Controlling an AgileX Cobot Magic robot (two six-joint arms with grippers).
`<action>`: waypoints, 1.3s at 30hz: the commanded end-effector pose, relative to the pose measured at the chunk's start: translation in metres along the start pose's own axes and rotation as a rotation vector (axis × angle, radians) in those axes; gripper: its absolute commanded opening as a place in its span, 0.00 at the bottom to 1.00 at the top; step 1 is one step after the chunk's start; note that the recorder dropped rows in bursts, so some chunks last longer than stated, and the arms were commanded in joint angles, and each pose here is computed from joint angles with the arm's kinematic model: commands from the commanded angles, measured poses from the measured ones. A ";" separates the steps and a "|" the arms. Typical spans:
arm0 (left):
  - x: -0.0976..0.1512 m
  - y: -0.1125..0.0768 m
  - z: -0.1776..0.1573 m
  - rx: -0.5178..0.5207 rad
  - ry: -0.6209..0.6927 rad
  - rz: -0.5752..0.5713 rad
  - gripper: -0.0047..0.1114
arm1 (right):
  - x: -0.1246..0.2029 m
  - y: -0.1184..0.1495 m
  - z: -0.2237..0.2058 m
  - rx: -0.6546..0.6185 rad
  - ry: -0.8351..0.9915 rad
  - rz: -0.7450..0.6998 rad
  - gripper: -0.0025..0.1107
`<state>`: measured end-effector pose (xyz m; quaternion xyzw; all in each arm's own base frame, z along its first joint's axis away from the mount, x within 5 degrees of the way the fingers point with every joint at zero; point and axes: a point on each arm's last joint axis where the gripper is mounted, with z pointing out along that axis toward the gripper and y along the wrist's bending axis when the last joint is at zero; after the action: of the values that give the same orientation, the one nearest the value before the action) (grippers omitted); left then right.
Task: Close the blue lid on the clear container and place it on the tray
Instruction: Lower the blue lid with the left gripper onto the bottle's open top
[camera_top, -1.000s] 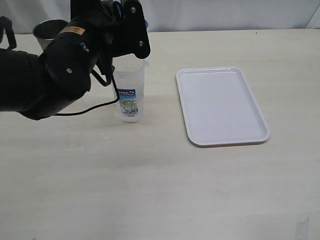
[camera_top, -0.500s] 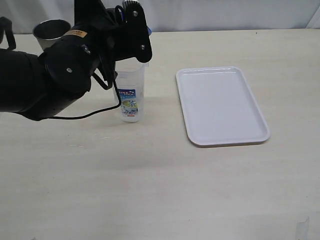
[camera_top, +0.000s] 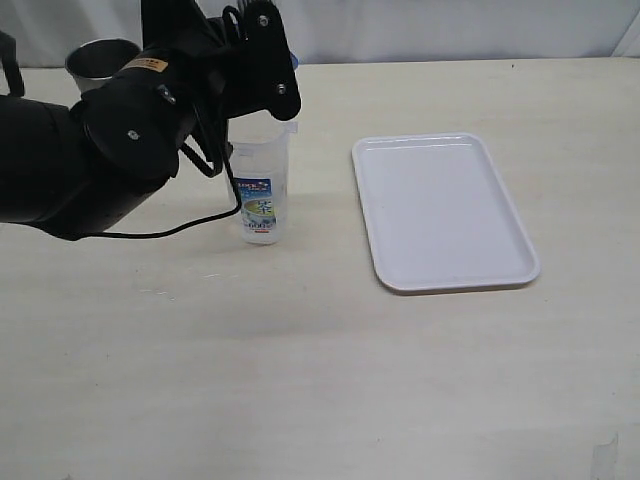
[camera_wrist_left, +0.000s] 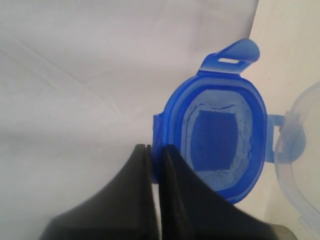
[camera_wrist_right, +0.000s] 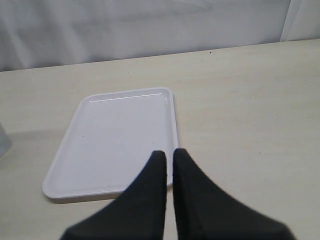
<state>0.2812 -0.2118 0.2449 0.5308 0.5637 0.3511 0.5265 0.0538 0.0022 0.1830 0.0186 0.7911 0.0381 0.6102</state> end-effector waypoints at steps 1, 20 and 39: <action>-0.005 0.000 -0.003 0.001 -0.043 0.060 0.04 | 0.001 0.000 0.000 -0.001 -0.001 0.006 0.06; -0.005 0.002 -0.003 -0.023 -0.043 0.074 0.04 | 0.001 0.000 0.000 -0.001 -0.001 0.006 0.06; -0.013 0.002 -0.012 -0.063 -0.013 0.036 0.04 | 0.001 0.000 0.000 -0.001 -0.001 0.006 0.06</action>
<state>0.2721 -0.2215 0.2494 0.5246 0.5471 0.3637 0.5415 0.0538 0.0022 0.1830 0.0186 0.7911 0.0381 0.6102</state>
